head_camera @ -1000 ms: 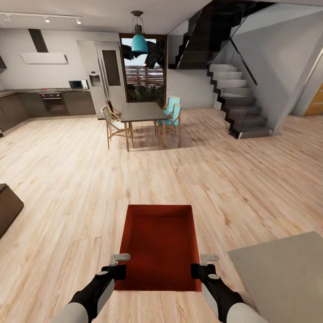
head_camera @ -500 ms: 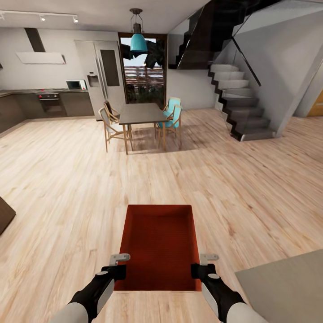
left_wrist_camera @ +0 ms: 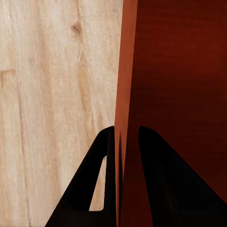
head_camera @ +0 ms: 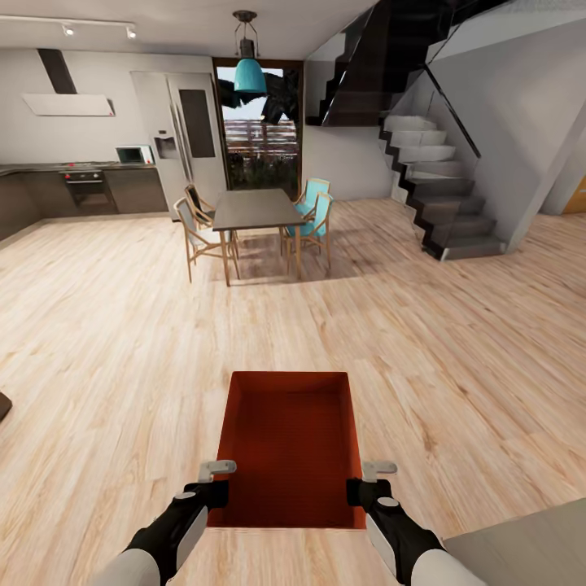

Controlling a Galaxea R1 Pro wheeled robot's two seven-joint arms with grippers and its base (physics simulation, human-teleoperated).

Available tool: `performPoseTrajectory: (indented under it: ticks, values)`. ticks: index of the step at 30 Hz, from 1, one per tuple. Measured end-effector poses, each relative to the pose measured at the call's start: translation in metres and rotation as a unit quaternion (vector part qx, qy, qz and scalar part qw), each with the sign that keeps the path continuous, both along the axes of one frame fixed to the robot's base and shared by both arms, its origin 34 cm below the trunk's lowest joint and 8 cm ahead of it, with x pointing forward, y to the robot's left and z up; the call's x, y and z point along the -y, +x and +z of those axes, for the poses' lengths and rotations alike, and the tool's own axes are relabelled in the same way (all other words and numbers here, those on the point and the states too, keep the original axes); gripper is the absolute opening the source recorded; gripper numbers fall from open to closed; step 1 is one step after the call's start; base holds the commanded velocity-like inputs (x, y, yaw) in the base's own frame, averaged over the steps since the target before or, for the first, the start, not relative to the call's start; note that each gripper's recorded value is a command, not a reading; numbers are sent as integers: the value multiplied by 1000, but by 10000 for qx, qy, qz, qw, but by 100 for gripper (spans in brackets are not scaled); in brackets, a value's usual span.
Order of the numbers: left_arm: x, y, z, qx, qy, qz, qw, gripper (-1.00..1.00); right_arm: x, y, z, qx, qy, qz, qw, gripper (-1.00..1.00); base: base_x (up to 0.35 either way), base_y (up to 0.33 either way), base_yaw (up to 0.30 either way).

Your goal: Move the two storage containers from the living room to the garage. In the garage, place one container on the floor and stack the other container on top of it (either order is fine).

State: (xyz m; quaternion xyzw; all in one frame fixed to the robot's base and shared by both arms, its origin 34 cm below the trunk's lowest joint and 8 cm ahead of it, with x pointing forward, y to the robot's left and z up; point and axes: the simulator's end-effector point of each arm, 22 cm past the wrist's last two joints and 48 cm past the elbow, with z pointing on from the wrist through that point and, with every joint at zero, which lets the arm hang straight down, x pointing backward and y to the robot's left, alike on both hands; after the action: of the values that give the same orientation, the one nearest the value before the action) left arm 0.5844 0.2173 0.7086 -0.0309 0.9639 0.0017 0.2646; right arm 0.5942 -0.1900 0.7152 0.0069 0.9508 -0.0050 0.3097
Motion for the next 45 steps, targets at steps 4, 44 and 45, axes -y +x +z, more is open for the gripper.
performPoseTrajectory:
  ticks: [4, 44, 45]
  values:
    - [0, 0, 0, 1, 0, 0, 10000, -100, 0, 0, 0, 1, 0, 0, 10000, -100, 339, 0, 0]
    - [0, 0, 0, 1, 0, 1, 10000, -100, 0, 0, 0, 2, -1, 2, 10000, -100, 339, 0, 0]
    - [0, 0, 0, 1, 0, 1, 10000, -100, 0, 0, 0, 2, -1, 2, 10000, -100, 339, 0, 0]
